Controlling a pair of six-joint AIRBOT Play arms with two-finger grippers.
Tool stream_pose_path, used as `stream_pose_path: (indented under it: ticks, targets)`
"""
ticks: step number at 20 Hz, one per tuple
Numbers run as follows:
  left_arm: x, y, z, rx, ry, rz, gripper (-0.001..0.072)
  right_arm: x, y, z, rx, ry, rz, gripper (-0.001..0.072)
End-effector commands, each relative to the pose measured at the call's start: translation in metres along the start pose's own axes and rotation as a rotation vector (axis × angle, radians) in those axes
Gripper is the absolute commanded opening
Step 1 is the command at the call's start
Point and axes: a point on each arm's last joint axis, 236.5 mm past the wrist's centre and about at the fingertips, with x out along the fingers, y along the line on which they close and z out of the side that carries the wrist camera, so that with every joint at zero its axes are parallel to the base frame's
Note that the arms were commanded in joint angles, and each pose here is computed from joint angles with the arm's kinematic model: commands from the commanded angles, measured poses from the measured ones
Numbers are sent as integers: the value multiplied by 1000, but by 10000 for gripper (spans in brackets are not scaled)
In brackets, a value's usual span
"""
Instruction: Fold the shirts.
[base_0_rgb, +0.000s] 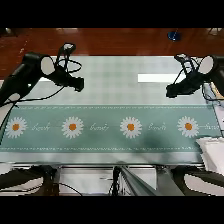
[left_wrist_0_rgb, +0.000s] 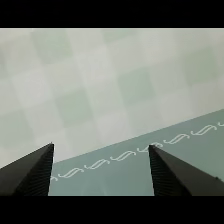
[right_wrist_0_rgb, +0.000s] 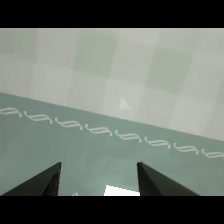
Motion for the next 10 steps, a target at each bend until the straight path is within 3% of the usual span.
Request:
stream_pose_path:
  ticks: [1, 2, 3, 4, 10]
  targets:
    - [7, 1, 5, -7, -14, 7, 716, -3, 4, 34, 23, -145, 16, 514]
    - [6, 2, 4, -5, -11, 11, 675, -7, 8, 41, 27, -180, 30, 508]
    - [6, 6, 0, -1, 3, 24, 551, -14, 9, 47, 26, -213, 30, 499]
    - [6, 11, -5, -6, 24, 34, 507, -22, 8, 51, 16, -244, 24, 500]
    - [-2, 27, -12, -81, 46, 47, 512, -41, -1, 58, -5, -308, -23, 499]
